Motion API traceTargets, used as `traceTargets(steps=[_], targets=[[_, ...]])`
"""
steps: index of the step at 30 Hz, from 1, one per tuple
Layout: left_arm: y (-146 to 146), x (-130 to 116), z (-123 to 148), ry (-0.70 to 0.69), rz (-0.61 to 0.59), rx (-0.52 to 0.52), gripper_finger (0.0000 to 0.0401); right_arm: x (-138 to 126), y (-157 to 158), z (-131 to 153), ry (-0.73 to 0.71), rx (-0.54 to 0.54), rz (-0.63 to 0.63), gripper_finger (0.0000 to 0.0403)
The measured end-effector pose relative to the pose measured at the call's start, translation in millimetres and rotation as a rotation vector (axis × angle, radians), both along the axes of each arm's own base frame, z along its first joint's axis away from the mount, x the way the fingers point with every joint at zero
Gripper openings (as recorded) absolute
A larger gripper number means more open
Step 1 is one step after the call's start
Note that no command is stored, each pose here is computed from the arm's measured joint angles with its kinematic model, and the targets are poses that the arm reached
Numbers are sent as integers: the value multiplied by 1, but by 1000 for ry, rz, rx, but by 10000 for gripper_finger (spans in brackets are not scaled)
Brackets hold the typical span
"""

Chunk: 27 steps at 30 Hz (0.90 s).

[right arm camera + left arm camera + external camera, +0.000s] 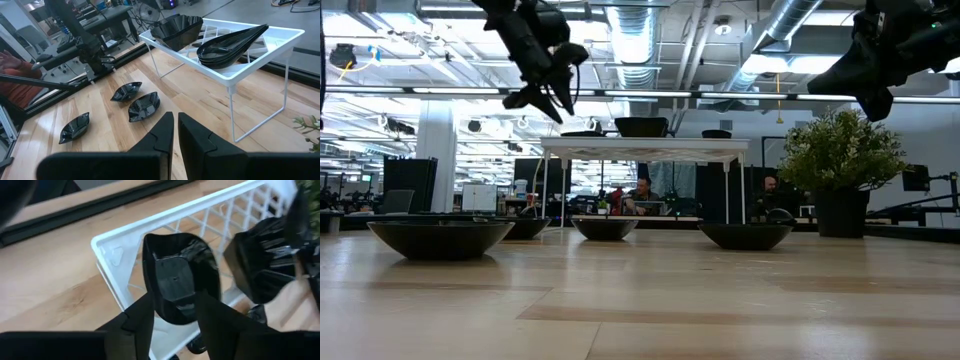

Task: Pick & Place Mini shaped plates
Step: Stack the leaf-shaped plate on top of the leaf-shaped plate on the shelf

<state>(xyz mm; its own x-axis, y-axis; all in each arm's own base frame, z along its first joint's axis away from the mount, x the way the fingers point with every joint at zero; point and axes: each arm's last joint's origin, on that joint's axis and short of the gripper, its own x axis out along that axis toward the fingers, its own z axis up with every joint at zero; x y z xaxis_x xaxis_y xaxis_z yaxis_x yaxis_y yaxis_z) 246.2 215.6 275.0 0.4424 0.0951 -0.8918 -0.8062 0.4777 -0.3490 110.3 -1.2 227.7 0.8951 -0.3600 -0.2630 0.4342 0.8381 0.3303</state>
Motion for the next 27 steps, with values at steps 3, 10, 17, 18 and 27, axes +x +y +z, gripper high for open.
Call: traceTargets(steps=[3, 10, 17, 18, 27], targets=[[-6, -7, 14, -29, 13, 20, 156, 0, 0, 0, 0, 0, 0, 21], [-44, -26, 50, -90, 35, 22, 168, 0, 0, 0, 0, 0, 0, 21], [-107, -44, 51, -115, 112, -14, 167, 0, 0, 0, 0, -1, 0, 21], [-116, -46, 48, -111, 134, -23, 167, 0, 0, 0, 0, -1, 0, 21], [-179, -52, 1, -72, 278, -149, 168, 0, 0, 0, 1, -1, 0, 21]])
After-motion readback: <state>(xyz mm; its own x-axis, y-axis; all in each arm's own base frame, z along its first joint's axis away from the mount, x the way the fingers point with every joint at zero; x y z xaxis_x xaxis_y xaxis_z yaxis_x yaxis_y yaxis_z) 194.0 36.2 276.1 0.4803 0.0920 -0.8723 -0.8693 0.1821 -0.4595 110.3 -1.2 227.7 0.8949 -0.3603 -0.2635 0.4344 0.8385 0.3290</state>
